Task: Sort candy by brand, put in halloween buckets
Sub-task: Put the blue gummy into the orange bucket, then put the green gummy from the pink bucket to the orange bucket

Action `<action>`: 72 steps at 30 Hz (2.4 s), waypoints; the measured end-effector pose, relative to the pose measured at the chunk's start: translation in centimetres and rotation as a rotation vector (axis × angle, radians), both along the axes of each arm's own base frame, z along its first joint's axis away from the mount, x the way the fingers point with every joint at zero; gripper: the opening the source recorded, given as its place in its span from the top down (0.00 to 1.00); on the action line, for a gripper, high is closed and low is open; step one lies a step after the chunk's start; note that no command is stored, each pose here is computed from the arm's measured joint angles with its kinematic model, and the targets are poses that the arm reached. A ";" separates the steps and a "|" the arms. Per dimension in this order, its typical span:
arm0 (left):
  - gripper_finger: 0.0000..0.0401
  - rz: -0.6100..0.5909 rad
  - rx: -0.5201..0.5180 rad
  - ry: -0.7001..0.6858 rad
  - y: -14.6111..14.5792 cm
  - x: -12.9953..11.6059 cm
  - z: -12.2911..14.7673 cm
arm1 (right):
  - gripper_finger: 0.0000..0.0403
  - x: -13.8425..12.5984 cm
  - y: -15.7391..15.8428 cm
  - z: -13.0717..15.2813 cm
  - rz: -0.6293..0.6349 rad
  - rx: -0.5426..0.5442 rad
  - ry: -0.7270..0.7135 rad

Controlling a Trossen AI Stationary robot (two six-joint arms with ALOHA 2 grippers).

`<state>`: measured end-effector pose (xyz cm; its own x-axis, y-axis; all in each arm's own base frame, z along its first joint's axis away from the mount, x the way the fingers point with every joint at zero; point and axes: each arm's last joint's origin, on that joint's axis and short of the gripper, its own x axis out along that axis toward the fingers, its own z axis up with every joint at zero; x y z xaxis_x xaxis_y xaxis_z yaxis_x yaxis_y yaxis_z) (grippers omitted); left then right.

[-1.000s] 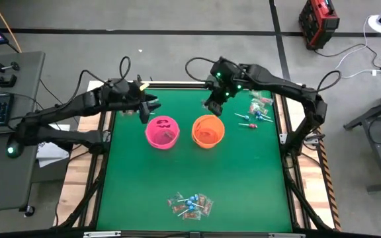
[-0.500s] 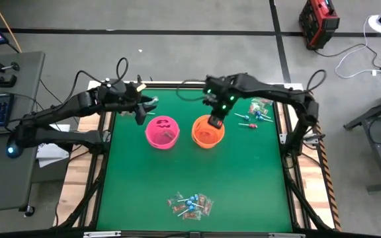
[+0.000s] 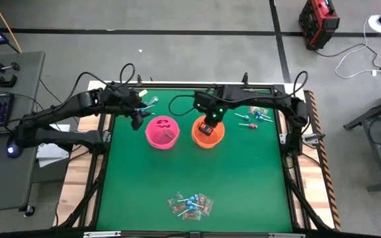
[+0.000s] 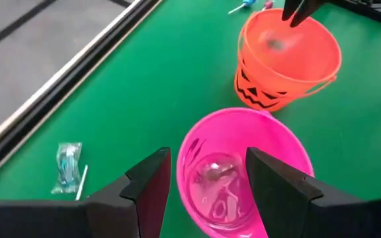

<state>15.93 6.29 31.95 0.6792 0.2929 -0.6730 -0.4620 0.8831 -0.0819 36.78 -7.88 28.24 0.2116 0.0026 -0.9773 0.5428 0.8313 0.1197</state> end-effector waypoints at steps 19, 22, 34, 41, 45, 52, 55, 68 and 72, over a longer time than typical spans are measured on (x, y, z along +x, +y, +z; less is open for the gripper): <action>0.54 0.241 -0.245 0.177 -1.6 1.1 -2.6 | 0.45 -4.1 4.6 5.2 0.124 -0.205 0.014; 0.55 0.307 -0.307 0.216 -1.3 2.5 -3.7 | 0.45 -4.4 4.6 5.6 0.124 -0.211 0.007; 0.55 0.395 -0.341 0.376 -0.4 5.5 -7.2 | 0.45 -7.3 4.6 8.3 0.060 -0.249 -0.035; 0.65 0.378 -0.311 0.432 -0.3 5.2 -7.4 | 0.45 -8.5 4.9 9.5 0.015 -0.277 -0.080; 0.86 0.366 -0.296 0.438 -0.3 5.1 -7.4 | 0.45 -9.0 4.9 10.0 -0.015 -0.283 -0.101; 0.97 0.347 -0.266 0.425 -0.2 5.3 -7.3 | 0.45 -10.0 4.9 10.9 -0.029 -0.296 -0.134; 0.99 0.351 -0.233 0.393 0.0 5.2 -6.5 | 0.45 -10.5 5.0 11.4 -0.048 -0.292 -0.155; 1.00 0.290 0.381 0.026 0.0 8.7 4.0 | 0.45 -12.8 5.5 13.2 -0.067 -0.367 -0.230; 1.00 0.224 0.579 -0.033 0.3 11.3 4.7 | 0.45 -13.1 6.2 13.4 -0.074 -0.389 -0.242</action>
